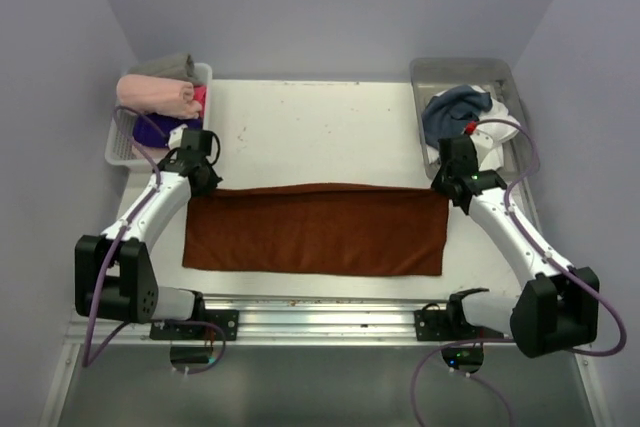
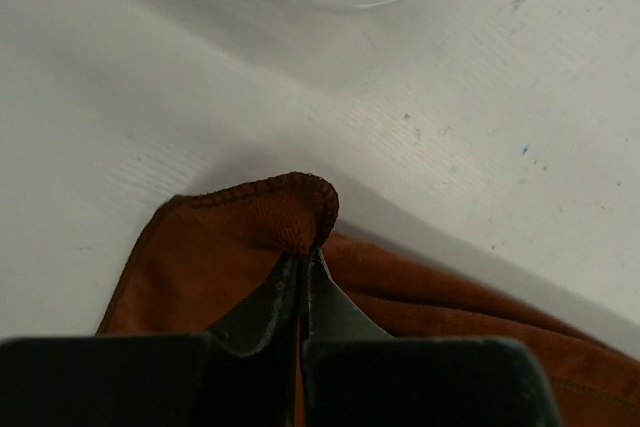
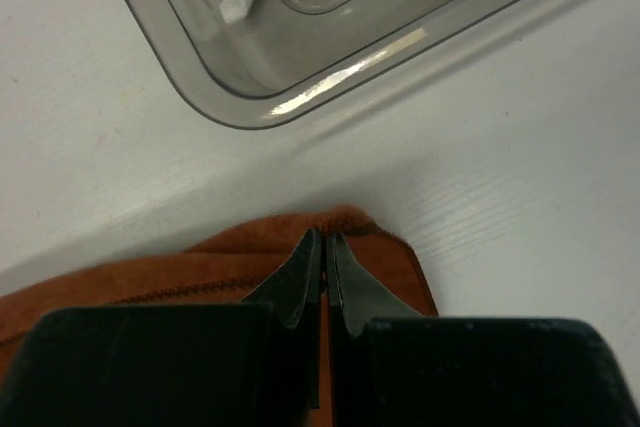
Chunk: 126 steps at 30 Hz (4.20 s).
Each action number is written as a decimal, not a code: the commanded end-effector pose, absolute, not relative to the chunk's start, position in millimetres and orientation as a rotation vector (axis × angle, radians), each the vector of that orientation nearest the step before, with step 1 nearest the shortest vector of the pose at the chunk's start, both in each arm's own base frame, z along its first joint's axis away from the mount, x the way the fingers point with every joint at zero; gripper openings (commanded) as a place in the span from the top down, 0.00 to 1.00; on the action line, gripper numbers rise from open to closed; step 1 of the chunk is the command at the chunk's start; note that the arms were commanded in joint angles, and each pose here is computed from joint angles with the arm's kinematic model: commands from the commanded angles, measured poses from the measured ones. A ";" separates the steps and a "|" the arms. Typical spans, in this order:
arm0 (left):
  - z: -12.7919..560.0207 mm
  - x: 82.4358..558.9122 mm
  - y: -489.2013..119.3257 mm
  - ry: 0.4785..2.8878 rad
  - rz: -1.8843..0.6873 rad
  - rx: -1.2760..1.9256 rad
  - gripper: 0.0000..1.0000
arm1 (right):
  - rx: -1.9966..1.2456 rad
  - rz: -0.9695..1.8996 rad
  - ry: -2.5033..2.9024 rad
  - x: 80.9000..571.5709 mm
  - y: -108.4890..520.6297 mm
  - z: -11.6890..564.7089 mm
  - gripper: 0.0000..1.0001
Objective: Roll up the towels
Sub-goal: Flatten the towel, then fold the towel
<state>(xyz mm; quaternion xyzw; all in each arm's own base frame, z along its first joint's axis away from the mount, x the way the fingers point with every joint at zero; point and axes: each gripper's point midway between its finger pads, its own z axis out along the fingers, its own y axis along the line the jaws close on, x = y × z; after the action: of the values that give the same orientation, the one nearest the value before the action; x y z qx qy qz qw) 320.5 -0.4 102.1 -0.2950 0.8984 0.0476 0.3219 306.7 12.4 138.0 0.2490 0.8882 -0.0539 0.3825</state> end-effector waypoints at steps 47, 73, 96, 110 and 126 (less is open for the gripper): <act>91.5 254.1 22.4 2.346 0.117 -1.017 1.00 | 0.907 0.003 2.282 186.6 6.8 124.4 1.00; 121.3 283.1 8.4 2.278 -0.040 -0.975 1.00 | 0.810 -0.019 2.141 265.8 6.3 160.9 1.00; 137.6 350.7 11.3 2.264 -0.043 -0.887 1.00 | 0.808 0.011 2.160 351.3 -3.4 140.6 1.00; 92.4 252.9 17.7 2.416 0.088 -0.969 1.00 | 0.902 0.023 2.384 234.5 2.4 94.2 1.00; 92.9 240.9 20.0 2.394 0.103 -1.021 1.00 | 0.935 0.016 2.421 203.2 2.8 85.5 1.00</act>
<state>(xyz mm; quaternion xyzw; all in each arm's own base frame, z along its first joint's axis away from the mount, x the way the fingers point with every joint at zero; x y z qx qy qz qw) 238.2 10.5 78.0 -0.3646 0.8975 0.0246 0.2468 205.8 2.0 75.7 0.3402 0.9030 -0.0030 0.2623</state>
